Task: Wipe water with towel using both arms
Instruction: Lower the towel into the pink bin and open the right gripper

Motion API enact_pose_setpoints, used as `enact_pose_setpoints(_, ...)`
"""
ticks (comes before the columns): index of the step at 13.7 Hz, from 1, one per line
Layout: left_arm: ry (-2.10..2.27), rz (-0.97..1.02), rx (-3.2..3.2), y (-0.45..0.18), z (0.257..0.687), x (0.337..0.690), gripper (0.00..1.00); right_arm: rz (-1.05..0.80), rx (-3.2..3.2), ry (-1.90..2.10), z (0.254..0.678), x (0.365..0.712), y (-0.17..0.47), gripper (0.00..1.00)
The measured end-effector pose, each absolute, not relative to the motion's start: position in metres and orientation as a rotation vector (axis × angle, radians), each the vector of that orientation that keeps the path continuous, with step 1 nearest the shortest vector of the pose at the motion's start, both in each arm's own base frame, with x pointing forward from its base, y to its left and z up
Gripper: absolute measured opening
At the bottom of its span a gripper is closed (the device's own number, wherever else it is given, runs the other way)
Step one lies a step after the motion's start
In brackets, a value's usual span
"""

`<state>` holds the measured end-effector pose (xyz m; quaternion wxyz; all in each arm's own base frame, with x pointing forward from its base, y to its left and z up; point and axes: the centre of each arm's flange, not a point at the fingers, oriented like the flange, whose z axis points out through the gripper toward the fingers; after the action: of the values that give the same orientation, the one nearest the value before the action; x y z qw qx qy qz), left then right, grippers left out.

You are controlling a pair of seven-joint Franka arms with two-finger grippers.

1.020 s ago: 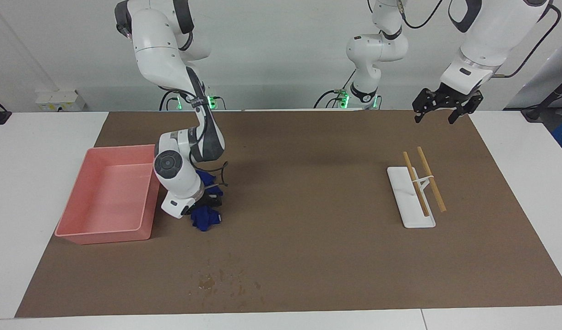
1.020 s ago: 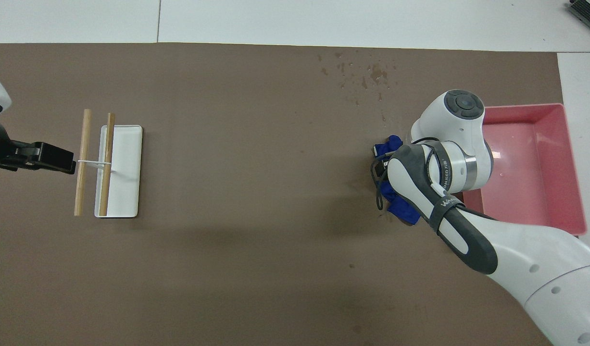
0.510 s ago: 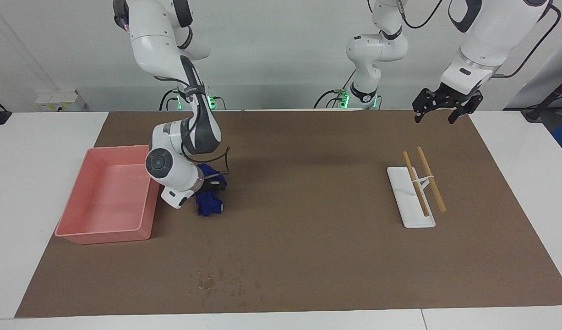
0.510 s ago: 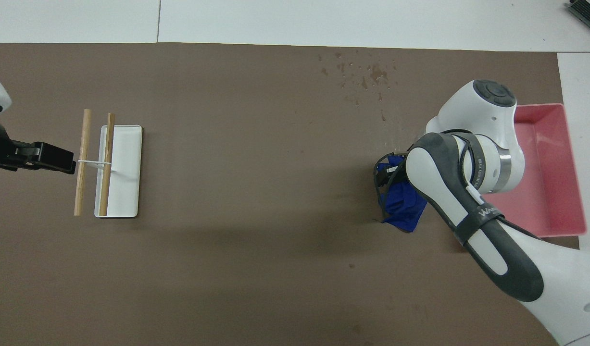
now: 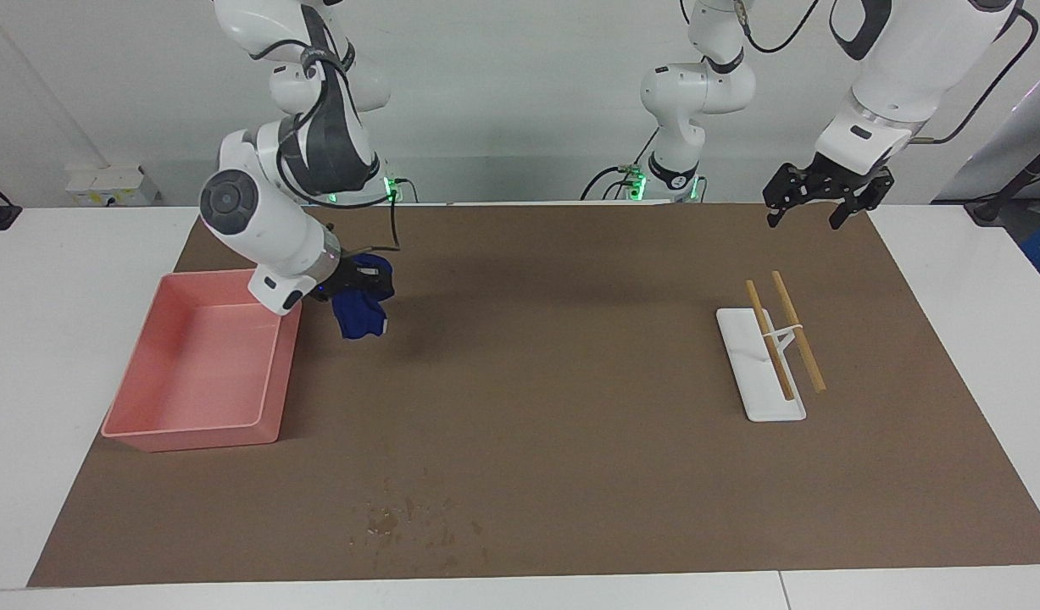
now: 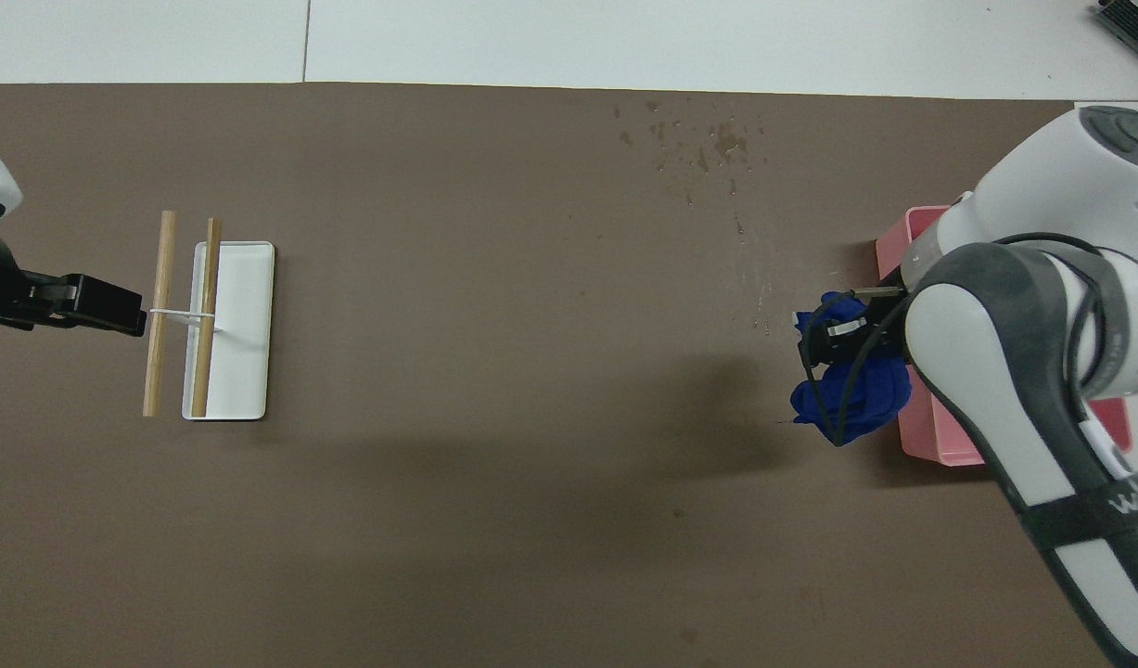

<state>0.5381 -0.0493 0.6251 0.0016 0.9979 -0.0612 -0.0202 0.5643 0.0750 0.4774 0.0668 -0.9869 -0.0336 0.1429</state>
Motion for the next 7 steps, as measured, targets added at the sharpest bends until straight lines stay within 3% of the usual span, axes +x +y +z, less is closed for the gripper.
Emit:
enact_pose_setpoints(3,-0.192,-0.063,3.132,-0.049,0.625,0.538,1.00,0.374,-3.069,-0.276,0.522,0.559,0.037,0.00)
enact_pose_setpoints(7,-0.192,-0.063,3.132,-0.049,0.625,0.538,1.00,0.289,-3.096,-0.499,0.531,0.566,-0.057,0.00)
